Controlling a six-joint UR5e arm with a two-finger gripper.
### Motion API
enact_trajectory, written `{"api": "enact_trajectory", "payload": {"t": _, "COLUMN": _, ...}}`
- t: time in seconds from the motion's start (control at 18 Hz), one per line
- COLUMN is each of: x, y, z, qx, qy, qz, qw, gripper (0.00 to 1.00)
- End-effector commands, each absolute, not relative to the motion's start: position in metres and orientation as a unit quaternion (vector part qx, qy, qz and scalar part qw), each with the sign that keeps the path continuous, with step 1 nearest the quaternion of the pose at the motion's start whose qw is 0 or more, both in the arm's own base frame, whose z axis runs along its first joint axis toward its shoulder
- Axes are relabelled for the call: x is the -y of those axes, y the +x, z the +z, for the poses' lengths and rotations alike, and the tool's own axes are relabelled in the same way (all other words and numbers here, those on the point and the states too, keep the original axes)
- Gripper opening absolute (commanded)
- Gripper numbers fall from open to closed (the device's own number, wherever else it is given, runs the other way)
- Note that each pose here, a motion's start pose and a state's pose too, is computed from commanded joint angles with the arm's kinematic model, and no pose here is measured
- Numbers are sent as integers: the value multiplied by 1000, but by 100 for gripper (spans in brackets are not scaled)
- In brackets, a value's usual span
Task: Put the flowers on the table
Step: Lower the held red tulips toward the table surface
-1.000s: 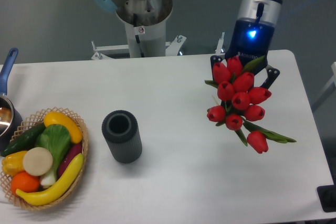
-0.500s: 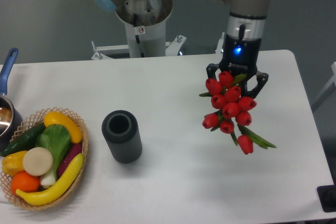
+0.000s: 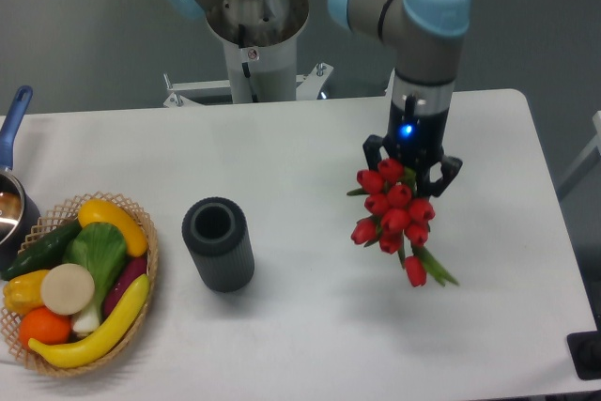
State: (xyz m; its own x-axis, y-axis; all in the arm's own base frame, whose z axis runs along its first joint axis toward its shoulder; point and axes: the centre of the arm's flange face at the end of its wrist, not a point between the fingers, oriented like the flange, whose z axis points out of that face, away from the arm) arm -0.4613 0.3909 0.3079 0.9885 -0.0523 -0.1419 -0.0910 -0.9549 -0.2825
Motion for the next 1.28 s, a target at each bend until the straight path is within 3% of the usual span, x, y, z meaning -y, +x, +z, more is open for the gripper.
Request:
{"api": "enact_trajectory", "payload": {"t": 0.28, "x": -404, "y": -469, "z": 277, "qx": -44, "qy": -991, "qz": 61, "qw": 107, "gripper": 48}}
{"api": "enact_trajectory", "payload": {"t": 0.94, "x": -417, "y": -478, "z": 245, "qx": -48, "qy": -993, "qz": 41, "qw": 98, "gripper": 49}}
{"api": "enact_trajectory", "payload": {"t": 1.17, "x": -426, "y": -474, "z": 243, "qx": -54, "qy": -993, "qz": 39, "qw": 98, "gripper": 64}}
{"api": "enact_trajectory", "payload": {"t": 1.22, "x": -426, "y": -474, "z": 243, "qx": -54, "qy": -993, "qz": 39, "qw": 98, "gripper": 76}}
{"api": "enact_trajectory", "payload": {"t": 1.28, "x": -426, "y": -474, "z": 245, "qx": -54, "qy": -993, "qz": 41, "qw": 98, "gripper": 82}}
